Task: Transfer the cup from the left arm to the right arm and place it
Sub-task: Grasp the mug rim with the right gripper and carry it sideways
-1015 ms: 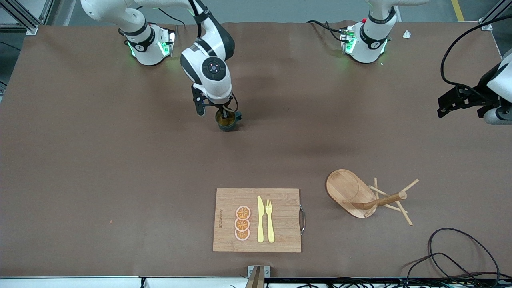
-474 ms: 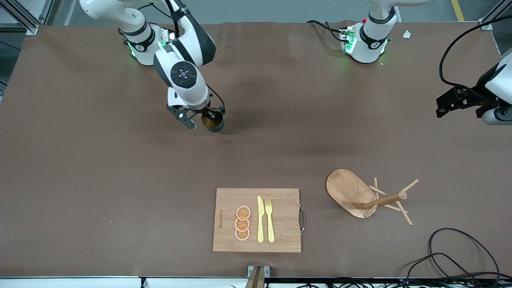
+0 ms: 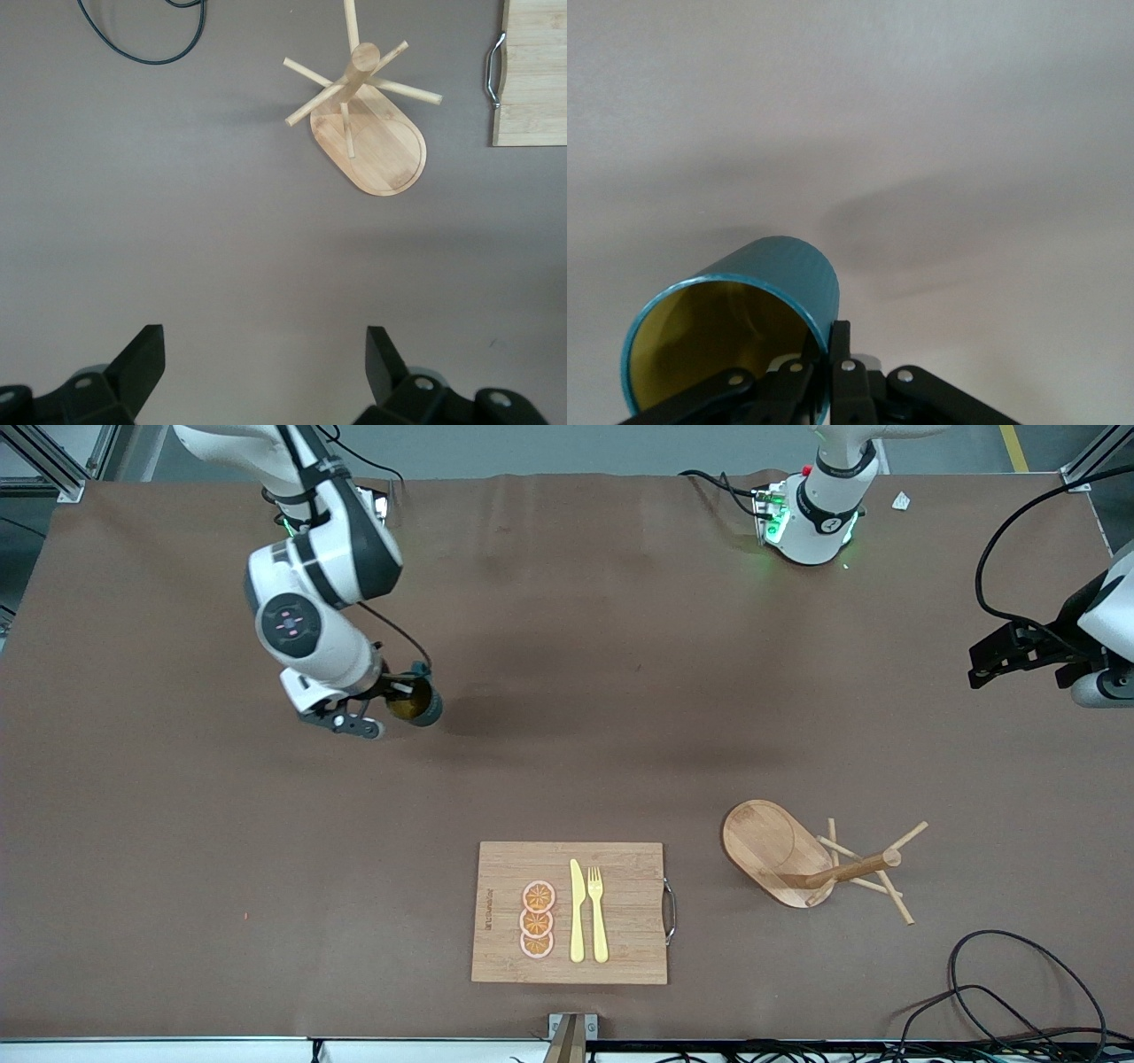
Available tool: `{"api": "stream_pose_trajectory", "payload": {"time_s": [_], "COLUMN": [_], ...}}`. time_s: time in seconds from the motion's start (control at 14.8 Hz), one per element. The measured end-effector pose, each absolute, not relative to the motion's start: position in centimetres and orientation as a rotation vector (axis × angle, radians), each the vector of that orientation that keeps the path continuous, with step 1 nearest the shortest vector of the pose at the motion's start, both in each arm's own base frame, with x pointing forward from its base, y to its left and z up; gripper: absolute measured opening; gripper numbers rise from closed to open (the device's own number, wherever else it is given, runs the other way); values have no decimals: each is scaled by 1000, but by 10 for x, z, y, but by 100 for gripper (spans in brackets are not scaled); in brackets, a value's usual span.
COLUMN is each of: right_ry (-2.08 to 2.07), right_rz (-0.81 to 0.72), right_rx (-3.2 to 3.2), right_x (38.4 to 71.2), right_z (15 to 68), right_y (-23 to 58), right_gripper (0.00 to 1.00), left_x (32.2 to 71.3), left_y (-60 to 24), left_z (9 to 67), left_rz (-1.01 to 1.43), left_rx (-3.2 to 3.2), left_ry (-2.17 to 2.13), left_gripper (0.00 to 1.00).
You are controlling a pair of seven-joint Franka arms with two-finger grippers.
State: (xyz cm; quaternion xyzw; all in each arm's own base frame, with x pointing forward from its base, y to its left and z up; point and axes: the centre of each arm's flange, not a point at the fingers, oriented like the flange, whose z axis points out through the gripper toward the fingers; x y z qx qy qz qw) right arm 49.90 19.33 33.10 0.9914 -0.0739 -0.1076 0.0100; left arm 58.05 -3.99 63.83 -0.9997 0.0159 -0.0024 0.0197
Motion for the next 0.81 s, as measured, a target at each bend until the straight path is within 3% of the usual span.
{"api": "stream_pose_trajectory", "payload": {"time_s": [0.34,0.81], "right_ry": [391,1218], "right_rz": [-337,-176], "right_rx": [3154,2874], "right_x": [521,536], "right_z": [323,314], "right_y": [98,-10], "right_gripper": [4,4], "left_x": [580,580], "left_y": [-43,-47], "left_z": [638,638], "left_rz": [-8,-8], "left_rx": [-3102,-3103], "left_ry": [57,39], "left_gripper": [100,100]}}
